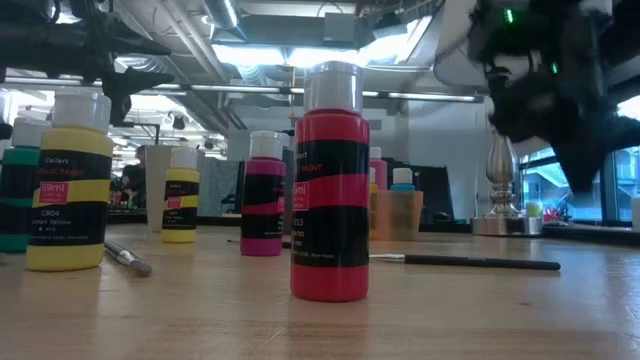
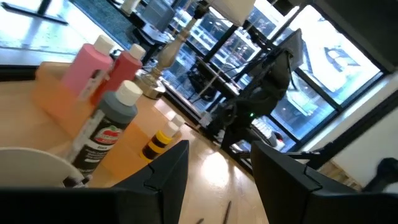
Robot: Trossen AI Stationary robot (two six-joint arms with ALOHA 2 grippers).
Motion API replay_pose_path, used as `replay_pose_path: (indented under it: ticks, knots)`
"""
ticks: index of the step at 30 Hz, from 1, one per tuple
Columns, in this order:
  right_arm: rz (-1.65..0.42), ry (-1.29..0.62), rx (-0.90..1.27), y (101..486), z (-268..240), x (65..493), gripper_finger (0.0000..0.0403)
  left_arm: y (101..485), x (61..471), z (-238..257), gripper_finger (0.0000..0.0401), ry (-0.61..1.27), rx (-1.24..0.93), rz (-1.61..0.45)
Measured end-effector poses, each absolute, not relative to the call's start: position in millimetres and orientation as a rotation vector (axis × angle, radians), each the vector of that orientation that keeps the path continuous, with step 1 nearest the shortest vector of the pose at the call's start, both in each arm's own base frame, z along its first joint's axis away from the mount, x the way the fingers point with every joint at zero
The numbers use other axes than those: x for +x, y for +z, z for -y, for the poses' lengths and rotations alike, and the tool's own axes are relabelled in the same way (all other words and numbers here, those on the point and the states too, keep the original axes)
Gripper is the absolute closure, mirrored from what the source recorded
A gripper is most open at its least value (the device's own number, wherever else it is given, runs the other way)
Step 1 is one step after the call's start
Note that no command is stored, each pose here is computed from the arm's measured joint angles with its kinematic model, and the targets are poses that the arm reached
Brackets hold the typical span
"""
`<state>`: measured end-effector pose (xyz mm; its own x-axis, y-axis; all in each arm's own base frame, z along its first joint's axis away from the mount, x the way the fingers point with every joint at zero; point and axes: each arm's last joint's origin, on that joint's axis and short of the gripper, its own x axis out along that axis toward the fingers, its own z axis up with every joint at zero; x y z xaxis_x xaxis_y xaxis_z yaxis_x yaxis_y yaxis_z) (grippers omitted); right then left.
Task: Pick & Place Paint Supplies
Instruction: Put the silver paint brush into the white cup
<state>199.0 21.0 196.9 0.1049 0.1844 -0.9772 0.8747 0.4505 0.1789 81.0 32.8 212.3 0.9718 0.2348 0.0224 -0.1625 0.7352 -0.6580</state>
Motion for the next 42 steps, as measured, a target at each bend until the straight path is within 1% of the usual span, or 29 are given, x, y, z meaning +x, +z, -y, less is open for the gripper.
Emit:
replay_pose_path:
  ticks: [4, 7, 10, 12, 16, 19, 24, 28, 31, 35, 38, 42]
  knots:
    - [-1.33, -0.504, 1.02, 243, -33, 217, 0.0403, 218, 81, -31, 0.0232, 0.147, -0.714, 0.137]
    - [-1.229, -0.375, 1.012, 281, -43, 229, 0.0403, 225, 80, -31, 0.0232, 0.108, -0.72, 0.21]
    - [-1.095, -0.297, 0.972, 317, -50, 236, 0.0403, 238, 78, -29, 0.0232, 0.058, -0.647, 0.329]
    - [-1.002, -0.277, 0.938, 336, -52, 239, 0.0403, 249, 74, -27, 0.0233, 0.019, -0.546, 0.424]
    - [-0.9, -0.261, 0.899, 354, -51, 243, 0.0403, 282, 59, -19, 0.0233, -0.014, -0.291, 0.591]
    - [-0.889, -0.242, 0.888, 353, -52, 250, 0.0403, 307, 50, -15, 0.0233, 0.013, -0.182, 0.606]
    - [-0.918, -0.154, 0.885, 343, -57, 270, 0.0403, 353, 44, -11, 0.0233, 0.034, -0.036, 0.53]
    - [-0.916, -0.063, 0.903, 336, -59, 288, 0.0403, 393, 47, -10, 0.0233, 0.031, 0.122, 0.418]
    - [-0.876, 0.025, 0.916, 336, -58, 300, 0.0403, 418, 54, -13, 0.0233, 0.048, 0.188, 0.3]
    - [-0.73, 0.179, 0.938, 349, -54, 312, 0.0403, 436, 70, -22, 0.0233, 0.065, 0.25, 0.117]
    - [-0.605, 0.289, 0.945, 363, -50, 319, 0.0403, 439, 86, -31, 0.0233, 0.094, 0.284, -0.007]
    - [-0.493, 0.333, 0.938, 373, -45, 323, 0.0403, 439, 107, -42, 0.0233, 0.114, 0.355, -0.067]
